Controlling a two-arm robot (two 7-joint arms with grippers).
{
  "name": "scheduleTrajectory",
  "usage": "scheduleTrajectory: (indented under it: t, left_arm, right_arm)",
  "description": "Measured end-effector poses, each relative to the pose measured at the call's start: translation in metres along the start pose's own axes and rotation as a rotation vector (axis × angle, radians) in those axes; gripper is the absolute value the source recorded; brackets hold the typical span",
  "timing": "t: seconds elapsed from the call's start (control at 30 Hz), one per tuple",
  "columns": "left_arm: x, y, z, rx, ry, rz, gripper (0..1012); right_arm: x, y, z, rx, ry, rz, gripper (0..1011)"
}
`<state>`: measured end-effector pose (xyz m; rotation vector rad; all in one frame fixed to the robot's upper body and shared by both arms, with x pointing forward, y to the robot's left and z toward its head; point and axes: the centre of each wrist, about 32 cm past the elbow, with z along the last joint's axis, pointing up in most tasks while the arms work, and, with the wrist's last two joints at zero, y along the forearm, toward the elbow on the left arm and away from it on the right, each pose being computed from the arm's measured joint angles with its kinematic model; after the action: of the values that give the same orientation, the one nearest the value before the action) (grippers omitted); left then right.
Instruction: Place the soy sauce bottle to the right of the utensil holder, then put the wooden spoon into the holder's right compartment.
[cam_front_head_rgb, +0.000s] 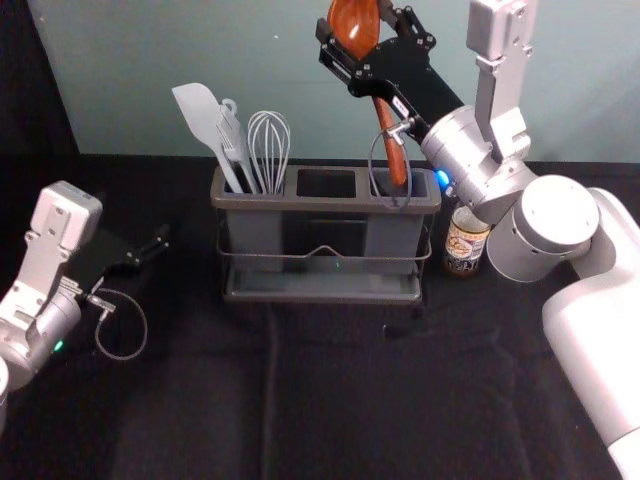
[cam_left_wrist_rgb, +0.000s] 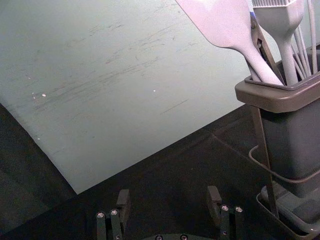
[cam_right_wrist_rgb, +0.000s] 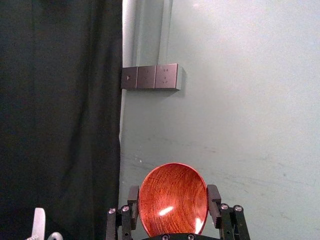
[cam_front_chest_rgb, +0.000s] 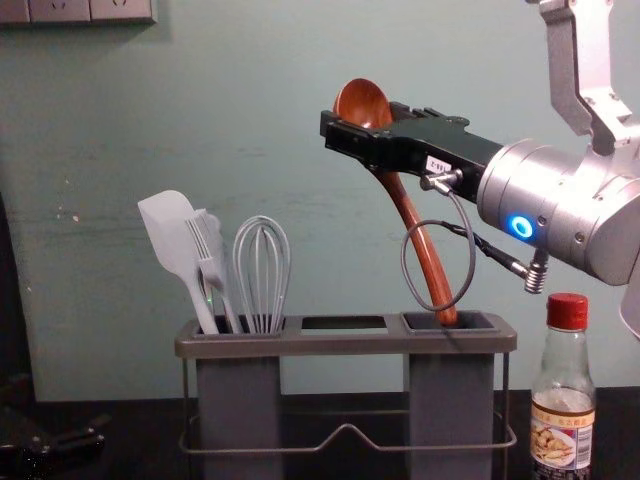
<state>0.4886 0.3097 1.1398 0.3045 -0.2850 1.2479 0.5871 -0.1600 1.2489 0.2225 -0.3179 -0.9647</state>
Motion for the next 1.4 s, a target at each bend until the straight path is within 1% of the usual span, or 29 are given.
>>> scheduleTrajectory:
  t: [0.2, 0.83, 1.1, 1.4]
  left_arm:
    - [0.0000, 0.0000, 0.0000, 0.000, 0.000, 0.000, 1005]
    - [0.0000, 0.0000, 0.0000, 0.000, 0.000, 0.000, 1005]
    - [0.0000, 0.0000, 0.0000, 0.000, 0.000, 0.000, 1005]
    - [0.0000, 0.0000, 0.0000, 0.000, 0.000, 0.000, 1005]
  right_arm:
    - [-0.001, -0.002, -0.003, 0.003, 0.000, 0.004, 835]
    - [-0.003, -0.014, -0.017, -0.006, 0.011, 0.002, 835]
    - [-0.003, -0.023, -0.022, -0.012, 0.014, 0.002, 835]
    - [-0.003, -0.035, -0.031, -0.032, 0.033, 0.006, 835]
